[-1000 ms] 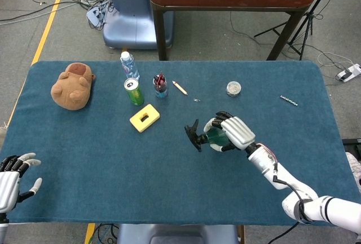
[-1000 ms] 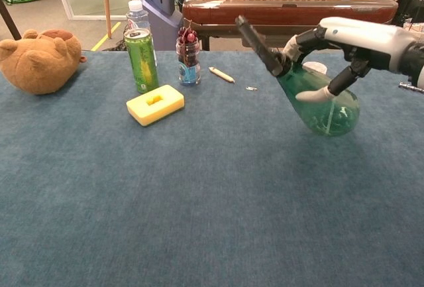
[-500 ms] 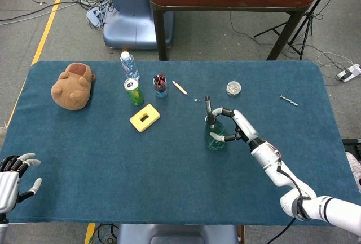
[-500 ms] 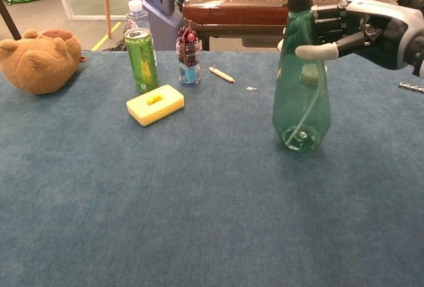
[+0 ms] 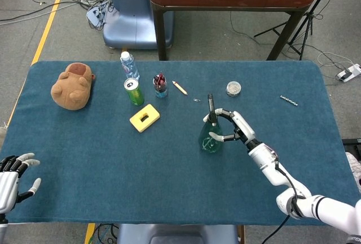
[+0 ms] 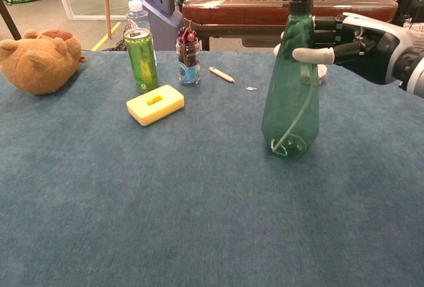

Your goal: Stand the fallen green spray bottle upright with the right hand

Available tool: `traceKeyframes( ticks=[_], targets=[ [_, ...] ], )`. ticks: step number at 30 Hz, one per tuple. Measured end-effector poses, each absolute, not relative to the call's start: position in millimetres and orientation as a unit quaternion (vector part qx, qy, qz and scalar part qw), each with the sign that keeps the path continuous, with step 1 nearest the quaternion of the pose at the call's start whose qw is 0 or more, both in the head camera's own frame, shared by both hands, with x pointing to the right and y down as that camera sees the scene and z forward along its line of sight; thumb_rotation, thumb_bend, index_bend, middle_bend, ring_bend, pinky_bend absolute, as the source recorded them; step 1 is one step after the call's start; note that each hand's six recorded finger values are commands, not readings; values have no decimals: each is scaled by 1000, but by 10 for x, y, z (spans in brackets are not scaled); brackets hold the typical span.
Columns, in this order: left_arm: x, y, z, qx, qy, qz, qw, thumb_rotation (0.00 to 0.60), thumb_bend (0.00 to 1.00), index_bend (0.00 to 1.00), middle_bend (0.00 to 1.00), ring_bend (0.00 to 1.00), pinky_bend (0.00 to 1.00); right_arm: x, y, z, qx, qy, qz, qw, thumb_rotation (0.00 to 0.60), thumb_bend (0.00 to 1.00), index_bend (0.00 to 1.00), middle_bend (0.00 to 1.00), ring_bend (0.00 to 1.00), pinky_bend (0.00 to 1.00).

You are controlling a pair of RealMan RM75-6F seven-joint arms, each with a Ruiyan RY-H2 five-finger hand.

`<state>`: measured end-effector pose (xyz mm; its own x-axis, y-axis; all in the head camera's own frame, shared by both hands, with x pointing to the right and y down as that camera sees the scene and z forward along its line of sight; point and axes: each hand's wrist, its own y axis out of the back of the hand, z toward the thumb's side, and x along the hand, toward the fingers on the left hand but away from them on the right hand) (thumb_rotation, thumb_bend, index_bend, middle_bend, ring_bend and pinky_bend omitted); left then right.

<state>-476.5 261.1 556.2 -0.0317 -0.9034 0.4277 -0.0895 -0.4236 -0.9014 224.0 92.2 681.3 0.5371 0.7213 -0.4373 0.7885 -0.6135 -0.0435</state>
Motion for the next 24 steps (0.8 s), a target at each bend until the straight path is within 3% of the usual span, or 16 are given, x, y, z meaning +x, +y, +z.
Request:
traceKeyframes(
  ticks=[9,24],
  targets=[
    [-4752,2599,5580,-606,409,-588,346,600,333,368,248,213,139,2310,951,6809,880,417,-214,73,600,109,507,316,192,178],
    [-4750,2581,5580,-606,409,-587,348,600,333,368,248,213,139,2380,999,6726,888,400,-222,41,600,24,312,229,118,120]
  ],
)
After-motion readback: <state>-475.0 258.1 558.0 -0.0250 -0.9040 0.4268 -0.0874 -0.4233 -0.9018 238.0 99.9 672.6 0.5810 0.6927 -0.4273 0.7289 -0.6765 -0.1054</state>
